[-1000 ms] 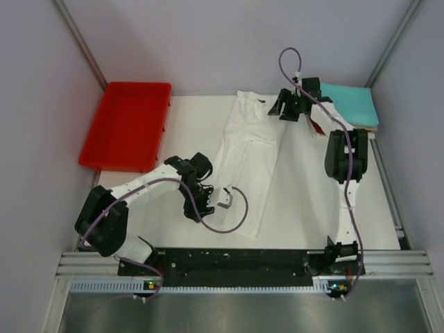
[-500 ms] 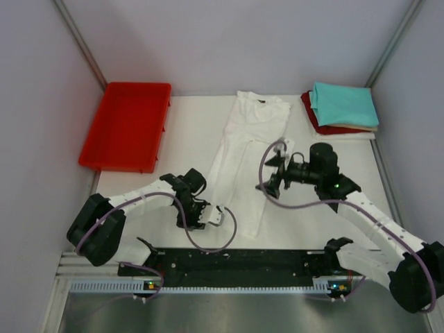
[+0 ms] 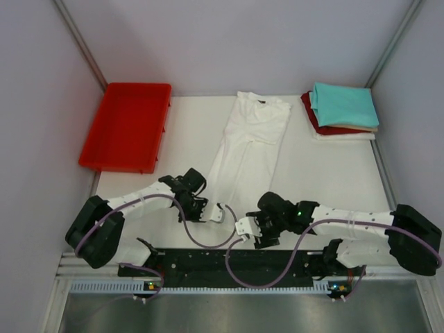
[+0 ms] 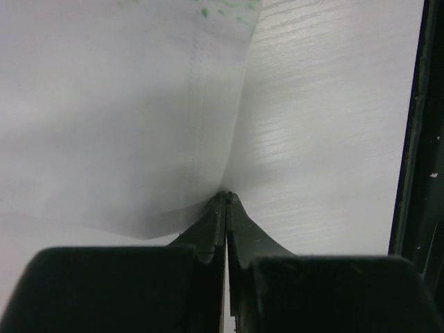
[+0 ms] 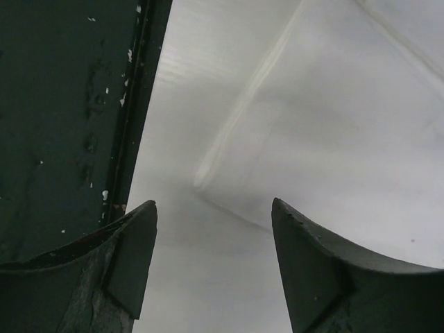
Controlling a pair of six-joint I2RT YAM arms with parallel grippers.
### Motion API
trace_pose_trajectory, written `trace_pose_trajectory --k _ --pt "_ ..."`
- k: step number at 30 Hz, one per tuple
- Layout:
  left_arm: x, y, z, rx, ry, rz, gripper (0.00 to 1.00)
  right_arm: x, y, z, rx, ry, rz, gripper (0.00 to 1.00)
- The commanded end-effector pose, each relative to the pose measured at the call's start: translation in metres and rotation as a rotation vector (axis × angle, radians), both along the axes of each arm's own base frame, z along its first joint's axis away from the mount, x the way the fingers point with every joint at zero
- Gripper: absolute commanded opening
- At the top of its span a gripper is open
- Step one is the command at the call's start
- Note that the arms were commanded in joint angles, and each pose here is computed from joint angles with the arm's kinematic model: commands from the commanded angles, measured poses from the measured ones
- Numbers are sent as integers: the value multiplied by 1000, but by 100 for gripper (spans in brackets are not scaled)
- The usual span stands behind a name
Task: Fold and stack the t-shirts
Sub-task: Grab the bottom of the folded rectangular tshirt with both arms
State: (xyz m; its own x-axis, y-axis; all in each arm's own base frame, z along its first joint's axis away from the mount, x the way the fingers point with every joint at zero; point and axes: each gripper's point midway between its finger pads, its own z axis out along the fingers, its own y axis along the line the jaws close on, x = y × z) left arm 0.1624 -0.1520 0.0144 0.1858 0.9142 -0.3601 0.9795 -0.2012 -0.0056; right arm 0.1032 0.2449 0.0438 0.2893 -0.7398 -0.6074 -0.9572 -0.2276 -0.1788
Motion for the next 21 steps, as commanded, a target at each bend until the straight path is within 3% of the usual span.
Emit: trace_pose_trajectory --k 1,4,7,9,12,13,17,21 --pt "-28 7 -4 11 92 7 0 17 10 -9 -49 -109 37 66" --pt "-33 5 -3 -4 108 7 0 14 14 -22 -74 -83 36 66" --pt "-39 8 -6 0 132 15 0 14 11 -33 -127 -84 32 58" --pt "-41 9 -6 4 142 28 0 8 14 -34 -130 -72 53 44" --pt "-43 8 0 0 152 34 0 0 5 -37 -183 -54 89 7" --pt "-43 8 2 -4 148 35 0 2 2 -36 -194 -61 77 0" --pt "-35 0 16 -50 106 49 0 2 3 -18 -133 -101 88 0" --pt "-29 -6 36 -71 86 33 40 1 -2 -14 -116 -117 99 0"
